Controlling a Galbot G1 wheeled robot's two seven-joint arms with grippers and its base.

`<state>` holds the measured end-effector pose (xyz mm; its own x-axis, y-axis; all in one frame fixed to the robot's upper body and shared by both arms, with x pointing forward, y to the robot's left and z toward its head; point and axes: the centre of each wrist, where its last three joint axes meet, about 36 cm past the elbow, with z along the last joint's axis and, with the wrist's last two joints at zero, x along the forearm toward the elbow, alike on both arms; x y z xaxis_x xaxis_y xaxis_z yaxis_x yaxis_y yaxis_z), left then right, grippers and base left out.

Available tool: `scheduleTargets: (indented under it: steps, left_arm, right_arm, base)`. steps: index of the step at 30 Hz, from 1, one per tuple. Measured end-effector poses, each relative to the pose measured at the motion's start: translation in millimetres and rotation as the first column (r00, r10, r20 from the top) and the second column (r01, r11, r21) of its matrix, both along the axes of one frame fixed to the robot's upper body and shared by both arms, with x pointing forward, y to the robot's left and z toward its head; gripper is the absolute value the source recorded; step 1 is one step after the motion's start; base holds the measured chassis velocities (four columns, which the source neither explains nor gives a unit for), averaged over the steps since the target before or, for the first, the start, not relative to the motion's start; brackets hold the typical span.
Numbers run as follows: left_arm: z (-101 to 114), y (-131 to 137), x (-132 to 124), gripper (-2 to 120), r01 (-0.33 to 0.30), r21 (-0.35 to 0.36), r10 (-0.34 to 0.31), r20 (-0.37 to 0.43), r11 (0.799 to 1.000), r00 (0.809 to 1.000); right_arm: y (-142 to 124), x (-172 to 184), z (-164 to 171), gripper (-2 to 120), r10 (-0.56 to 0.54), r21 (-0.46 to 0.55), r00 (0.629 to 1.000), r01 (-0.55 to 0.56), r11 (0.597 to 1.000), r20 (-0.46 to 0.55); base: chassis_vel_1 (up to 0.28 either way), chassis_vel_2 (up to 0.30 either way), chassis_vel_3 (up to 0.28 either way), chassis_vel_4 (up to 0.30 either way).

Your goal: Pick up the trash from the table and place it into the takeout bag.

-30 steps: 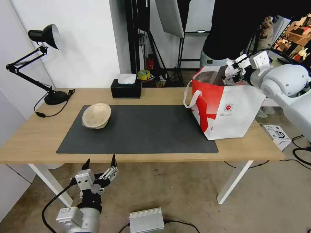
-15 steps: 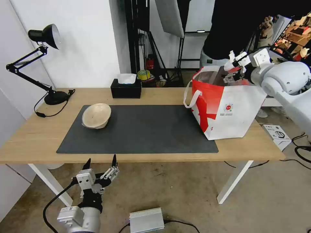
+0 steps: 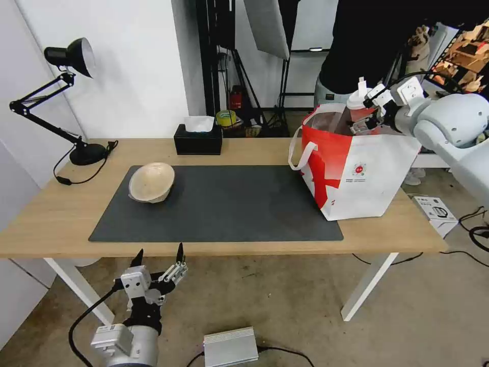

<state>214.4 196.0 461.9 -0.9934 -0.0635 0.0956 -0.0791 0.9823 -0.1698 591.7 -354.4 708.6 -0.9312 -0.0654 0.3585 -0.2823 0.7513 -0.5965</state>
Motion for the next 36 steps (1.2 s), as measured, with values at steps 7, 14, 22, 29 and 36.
scheduleTargets:
  steps: [7,14,22,29,36]
  left_arm:
    - [-0.6,0.0,0.2,100,-0.001,0.0,0.001,-0.001,1.0,1.0]
    - [-1.1,0.1,1.5,100,0.0,0.0,0.0,0.001,1.0,1.0]
    - [-1.5,0.5,2.0,100,0.003,0.001,-0.003,0.001,1.0,1.0]
    - [-1.6,1.1,1.9,100,0.002,0.002,-0.002,0.0,1.0,1.0]
    - [-1.0,1.1,1.6,100,0.001,0.0,-0.001,0.001,1.0,1.0]
  right_arm:
    - [-0.8,1.6,-0.5,100,0.029,-0.06,0.999,-0.031,0.998,-0.027]
    - [-2.7,3.5,-1.3,100,0.022,-0.065,0.999,-0.023,0.998,-0.028]
    - [-0.2,5.3,-2.3,100,0.022,-0.064,0.999,-0.023,0.998,-0.026]
    - [1.6,5.8,-4.0,100,0.023,-0.065,0.999,-0.024,0.998,-0.025]
    - [3.4,2.1,-1.9,100,0.014,-0.045,1.0,-0.014,0.999,0.003]
  base:
    - [0.0,0.0,0.0,0.0]
    - [0.0,0.0,0.0,0.0]
    - [0.0,0.0,0.0,0.0]
    - [0.0,0.0,0.0,0.0]
    - [0.0,0.0,0.0,0.0]
